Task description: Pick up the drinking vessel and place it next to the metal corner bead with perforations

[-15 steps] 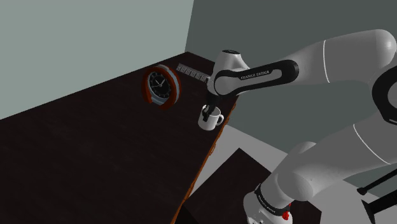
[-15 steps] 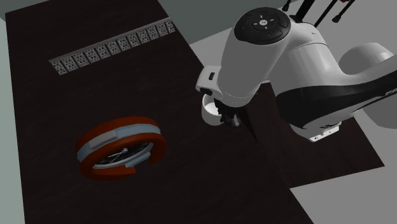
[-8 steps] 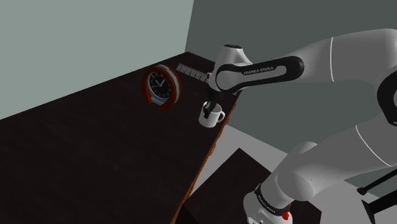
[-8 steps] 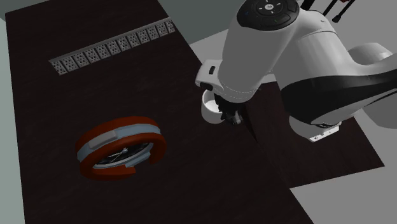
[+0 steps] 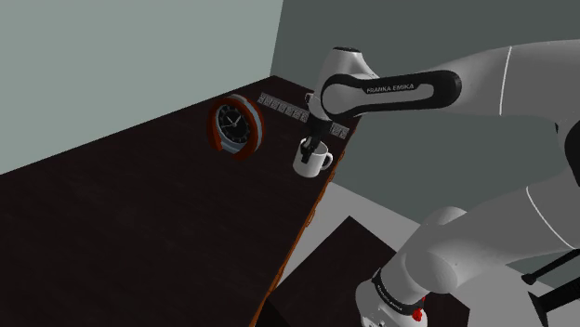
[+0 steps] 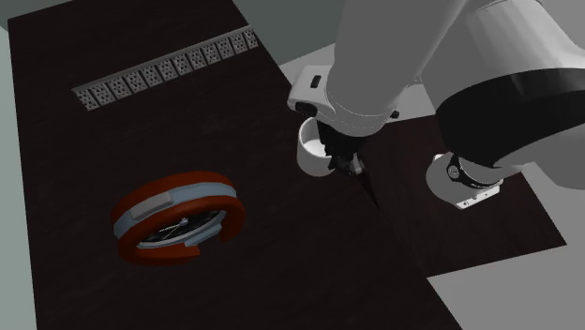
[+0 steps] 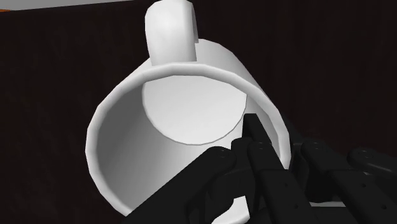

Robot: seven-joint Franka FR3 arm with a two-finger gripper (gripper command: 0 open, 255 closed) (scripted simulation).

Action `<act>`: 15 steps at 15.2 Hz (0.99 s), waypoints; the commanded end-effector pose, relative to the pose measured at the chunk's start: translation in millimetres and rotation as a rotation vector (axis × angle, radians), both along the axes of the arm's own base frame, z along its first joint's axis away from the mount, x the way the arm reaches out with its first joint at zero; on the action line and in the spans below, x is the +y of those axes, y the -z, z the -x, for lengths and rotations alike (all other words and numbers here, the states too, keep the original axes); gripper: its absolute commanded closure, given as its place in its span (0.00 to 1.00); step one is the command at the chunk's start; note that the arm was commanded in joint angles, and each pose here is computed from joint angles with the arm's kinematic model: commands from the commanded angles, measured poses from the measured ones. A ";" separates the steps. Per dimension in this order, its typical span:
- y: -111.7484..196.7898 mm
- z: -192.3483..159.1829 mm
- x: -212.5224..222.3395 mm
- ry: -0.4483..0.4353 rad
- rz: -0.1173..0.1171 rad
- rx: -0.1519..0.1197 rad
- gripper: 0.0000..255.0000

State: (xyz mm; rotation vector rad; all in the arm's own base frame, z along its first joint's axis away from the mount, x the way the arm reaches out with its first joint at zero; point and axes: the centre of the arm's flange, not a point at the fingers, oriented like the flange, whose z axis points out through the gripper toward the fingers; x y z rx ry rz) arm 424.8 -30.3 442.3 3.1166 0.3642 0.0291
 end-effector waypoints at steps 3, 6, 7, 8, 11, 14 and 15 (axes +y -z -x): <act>-20.7 0.0 0.2 0.000 0.000 0.000 1.00; -36.5 0.0 0.2 0.000 0.000 0.000 1.00; -41.8 0.0 0.2 0.000 0.000 0.000 1.00; -47.1 0.0 0.2 0.000 0.000 0.000 1.00; -62.9 0.0 0.2 0.000 0.000 0.000 1.00; -78.8 0.0 0.2 0.000 0.000 0.000 1.00; -84.1 0.0 0.2 0.000 0.000 0.000 1.00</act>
